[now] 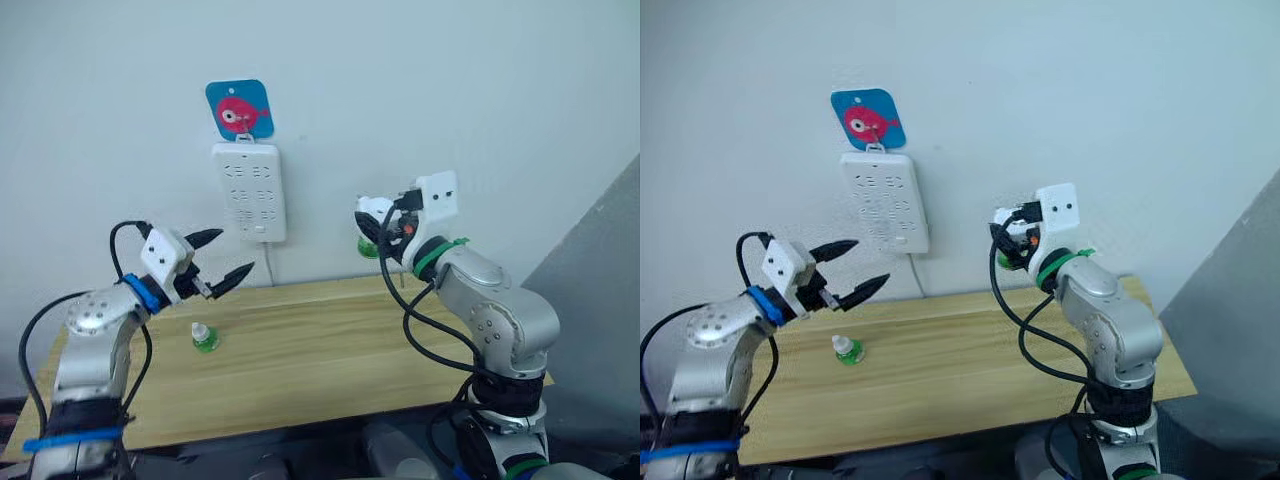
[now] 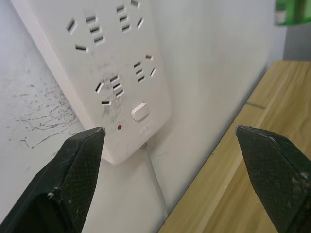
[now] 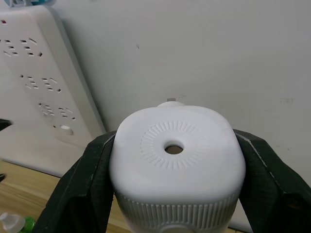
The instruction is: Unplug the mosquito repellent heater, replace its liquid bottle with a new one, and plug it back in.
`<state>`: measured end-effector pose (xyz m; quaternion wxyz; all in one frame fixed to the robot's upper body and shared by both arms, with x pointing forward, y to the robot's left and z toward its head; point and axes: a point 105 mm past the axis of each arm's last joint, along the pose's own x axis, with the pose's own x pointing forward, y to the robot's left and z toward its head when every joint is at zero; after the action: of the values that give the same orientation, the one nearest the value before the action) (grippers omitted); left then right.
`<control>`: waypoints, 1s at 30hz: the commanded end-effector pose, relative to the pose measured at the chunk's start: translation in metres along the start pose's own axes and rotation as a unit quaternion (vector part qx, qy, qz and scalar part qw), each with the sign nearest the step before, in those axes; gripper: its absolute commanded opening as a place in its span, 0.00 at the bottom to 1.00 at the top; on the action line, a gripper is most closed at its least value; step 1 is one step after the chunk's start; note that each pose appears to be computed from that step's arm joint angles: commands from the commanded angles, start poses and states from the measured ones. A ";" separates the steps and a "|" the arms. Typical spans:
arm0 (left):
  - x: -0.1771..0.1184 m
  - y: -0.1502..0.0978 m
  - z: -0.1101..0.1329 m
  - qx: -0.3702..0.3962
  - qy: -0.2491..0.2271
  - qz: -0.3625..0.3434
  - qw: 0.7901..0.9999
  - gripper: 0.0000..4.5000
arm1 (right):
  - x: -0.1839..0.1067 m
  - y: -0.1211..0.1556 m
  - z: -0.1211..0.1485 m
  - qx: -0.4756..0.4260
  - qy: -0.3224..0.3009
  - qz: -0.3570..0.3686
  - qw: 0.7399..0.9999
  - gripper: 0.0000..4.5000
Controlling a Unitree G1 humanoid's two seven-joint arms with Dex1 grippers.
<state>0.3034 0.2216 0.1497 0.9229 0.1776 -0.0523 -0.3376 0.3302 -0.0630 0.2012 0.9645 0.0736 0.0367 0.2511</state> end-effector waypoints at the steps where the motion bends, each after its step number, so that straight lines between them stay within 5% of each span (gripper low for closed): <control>1: 0.006 -0.020 0.030 0.016 -0.055 -0.015 0.998 1.00 | -0.007 0.005 0.017 0.013 -0.043 0.016 0.999 0.66; 8: 0.039 -0.077 0.055 -0.059 -0.115 -0.068 0.989 1.00 | -0.014 0.013 0.023 0.084 -0.063 0.052 0.993 0.66; 17: 0.071 -0.083 0.078 -0.062 -0.183 -0.077 0.978 1.00 | -0.016 0.022 0.031 0.253 -0.090 0.066 0.961 0.66; 30: 0.094 -0.100 0.076 -0.060 -0.192 -0.113 0.973 1.00 | -0.018 0.028 0.041 0.361 -0.091 0.084 0.924 0.66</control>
<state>0.2974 0.0698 0.1699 0.8642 0.0538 -0.1619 -0.4733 0.3144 -0.0732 0.2255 0.8864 0.3886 0.0506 0.2464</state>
